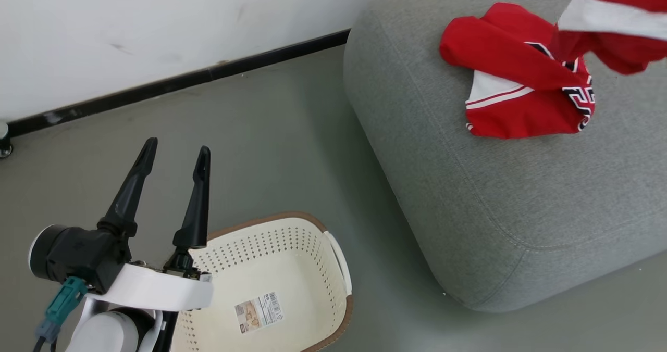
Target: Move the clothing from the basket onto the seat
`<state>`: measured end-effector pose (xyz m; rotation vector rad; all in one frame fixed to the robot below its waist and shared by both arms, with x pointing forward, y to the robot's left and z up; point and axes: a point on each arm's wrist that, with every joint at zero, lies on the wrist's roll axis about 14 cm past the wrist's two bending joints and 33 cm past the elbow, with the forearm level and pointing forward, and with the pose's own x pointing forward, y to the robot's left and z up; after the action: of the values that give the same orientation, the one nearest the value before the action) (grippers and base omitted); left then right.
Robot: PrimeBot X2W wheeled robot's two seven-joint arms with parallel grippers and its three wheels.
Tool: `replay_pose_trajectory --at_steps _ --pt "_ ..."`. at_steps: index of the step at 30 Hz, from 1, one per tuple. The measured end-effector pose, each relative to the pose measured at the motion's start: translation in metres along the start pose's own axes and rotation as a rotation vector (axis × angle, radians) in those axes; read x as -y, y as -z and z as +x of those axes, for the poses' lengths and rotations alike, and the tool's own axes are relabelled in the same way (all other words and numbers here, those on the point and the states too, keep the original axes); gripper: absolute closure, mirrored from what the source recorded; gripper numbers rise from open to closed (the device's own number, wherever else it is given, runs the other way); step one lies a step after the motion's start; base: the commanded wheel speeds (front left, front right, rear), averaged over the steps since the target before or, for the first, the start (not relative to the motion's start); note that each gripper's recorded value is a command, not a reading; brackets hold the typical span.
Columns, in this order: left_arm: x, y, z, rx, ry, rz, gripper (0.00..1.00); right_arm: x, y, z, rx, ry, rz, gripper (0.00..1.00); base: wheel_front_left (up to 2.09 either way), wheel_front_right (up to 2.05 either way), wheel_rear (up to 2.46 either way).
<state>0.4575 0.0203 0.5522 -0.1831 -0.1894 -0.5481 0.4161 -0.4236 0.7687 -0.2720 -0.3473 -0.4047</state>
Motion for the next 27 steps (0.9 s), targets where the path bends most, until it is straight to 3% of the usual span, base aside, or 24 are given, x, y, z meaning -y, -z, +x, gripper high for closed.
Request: replay_pose_trajectory --at_steps 8,19,27 --pt "-0.010 0.010 -0.007 -0.050 -0.002 0.006 0.00 -0.022 0.008 0.039 0.002 -0.021 0.003 1.00 0.00 0.00 0.00" --pt "-0.022 0.017 -0.007 -0.065 -0.016 0.006 0.00 -0.033 0.060 0.064 -0.104 -0.009 -0.046 1.00 0.00 0.00 0.00" --pt "-0.032 0.020 0.001 -0.052 -0.027 0.005 0.00 -0.008 0.030 0.091 0.010 0.059 -0.162 1.00 0.00 0.00 0.00"
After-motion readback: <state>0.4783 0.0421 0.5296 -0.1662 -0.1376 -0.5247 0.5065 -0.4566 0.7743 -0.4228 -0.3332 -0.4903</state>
